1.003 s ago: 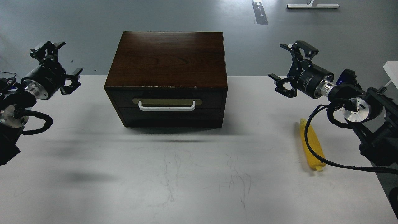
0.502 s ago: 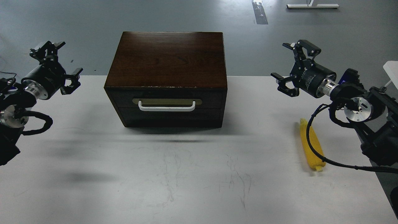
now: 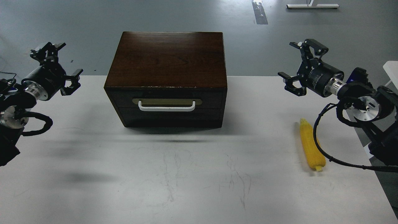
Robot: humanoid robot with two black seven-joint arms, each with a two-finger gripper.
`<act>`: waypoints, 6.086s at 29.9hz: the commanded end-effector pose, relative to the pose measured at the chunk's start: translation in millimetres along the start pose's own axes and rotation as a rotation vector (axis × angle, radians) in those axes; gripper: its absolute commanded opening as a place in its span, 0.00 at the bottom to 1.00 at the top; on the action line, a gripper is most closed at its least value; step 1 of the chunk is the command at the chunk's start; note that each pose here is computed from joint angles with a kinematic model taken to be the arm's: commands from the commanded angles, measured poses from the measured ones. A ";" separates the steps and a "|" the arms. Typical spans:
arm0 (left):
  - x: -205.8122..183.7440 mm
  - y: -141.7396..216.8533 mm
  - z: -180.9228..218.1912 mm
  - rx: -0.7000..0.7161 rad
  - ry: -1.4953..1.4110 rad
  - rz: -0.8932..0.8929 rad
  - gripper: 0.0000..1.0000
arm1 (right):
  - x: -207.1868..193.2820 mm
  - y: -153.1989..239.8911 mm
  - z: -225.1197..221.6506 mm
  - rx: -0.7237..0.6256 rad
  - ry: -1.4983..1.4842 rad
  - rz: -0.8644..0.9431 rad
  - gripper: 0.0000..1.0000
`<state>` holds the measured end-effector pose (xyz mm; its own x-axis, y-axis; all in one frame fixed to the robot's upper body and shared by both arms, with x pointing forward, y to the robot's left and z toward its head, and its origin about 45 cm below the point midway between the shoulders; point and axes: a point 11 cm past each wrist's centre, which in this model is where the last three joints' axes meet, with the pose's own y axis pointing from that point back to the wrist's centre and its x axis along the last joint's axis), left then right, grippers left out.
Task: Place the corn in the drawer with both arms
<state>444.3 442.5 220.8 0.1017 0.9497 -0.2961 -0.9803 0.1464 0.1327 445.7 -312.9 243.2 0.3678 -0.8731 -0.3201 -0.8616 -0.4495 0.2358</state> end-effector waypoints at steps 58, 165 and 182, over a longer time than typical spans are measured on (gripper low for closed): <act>-256.3 52.0 188.7 -0.554 -1.571 -0.716 0.98 | 12.1 11.7 21.3 -0.043 -0.008 0.027 1.00; -273.8 36.1 -41.9 -0.047 -2.568 -1.604 0.98 | 13.0 16.2 51.9 -0.109 -0.014 0.032 1.00; -267.4 36.1 -45.4 -0.034 -2.573 -1.606 0.98 | 14.2 17.2 50.8 -0.108 -0.012 0.034 1.00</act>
<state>373.9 180.5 261.4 -0.0468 -0.9208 0.3872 -0.2715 0.3847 0.8822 418.3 -323.3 196.2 0.3342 -0.8862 -0.3209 -0.8307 -0.4378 0.3438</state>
